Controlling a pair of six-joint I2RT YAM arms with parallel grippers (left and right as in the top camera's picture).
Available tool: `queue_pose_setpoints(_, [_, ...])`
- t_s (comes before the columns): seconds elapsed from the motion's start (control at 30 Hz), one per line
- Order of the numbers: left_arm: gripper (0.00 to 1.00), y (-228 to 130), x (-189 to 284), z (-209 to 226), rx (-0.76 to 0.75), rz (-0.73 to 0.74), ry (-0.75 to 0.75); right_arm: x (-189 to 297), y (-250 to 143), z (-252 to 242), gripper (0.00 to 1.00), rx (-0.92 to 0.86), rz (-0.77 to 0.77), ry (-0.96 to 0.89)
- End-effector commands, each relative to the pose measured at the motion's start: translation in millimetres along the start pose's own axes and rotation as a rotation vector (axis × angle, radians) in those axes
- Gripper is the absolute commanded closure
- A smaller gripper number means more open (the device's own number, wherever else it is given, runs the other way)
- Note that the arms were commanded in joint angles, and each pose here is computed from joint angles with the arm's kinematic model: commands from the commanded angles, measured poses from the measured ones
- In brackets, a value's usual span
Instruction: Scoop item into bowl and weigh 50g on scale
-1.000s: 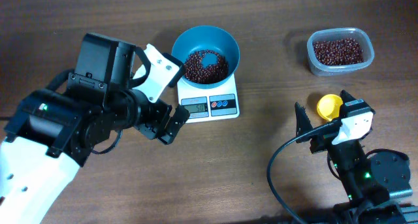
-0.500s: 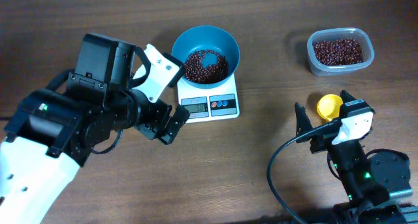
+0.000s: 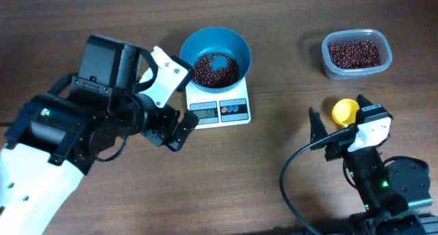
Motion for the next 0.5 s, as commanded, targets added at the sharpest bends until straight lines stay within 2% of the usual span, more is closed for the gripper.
queue_pose_setpoints(0.0, [0.01, 4.0, 3.0, -1.0, -0.017, -0.012, -0.009, -0.2, -2.3, 1.1, 0.01, -0.004, 0.001, 0.0])
queue_pose_setpoints(0.2, [0.01, -3.7, 3.1, -1.5, 0.012, 0.029, -0.01, -0.2, -2.3, 1.2, 0.01, -0.004, 0.001, 0.0])
queue_pose_setpoints(0.33, [0.01, -28.2, 16.1, 14.4, 0.023, 0.137, 0.166, -0.2, -2.3, 1.2, 0.01, -0.004, 0.001, 0.0])
queue_pose_setpoints(0.47, [0.01, -42.8, 46.5, 12.0, 0.042, 0.103, 0.224, -0.2, -2.3, 1.2, 0.01, -0.004, 0.001, 0.0])
Point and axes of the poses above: each gripper's point midway between its finger pads, its own x axis back along the fingers, its own z axis along the line the jaws close on, y = z × x, the point moved 6 cm from there along x, back along the fingers, and after that the axes turned 8 degrees about x, right-handed, at the moved point
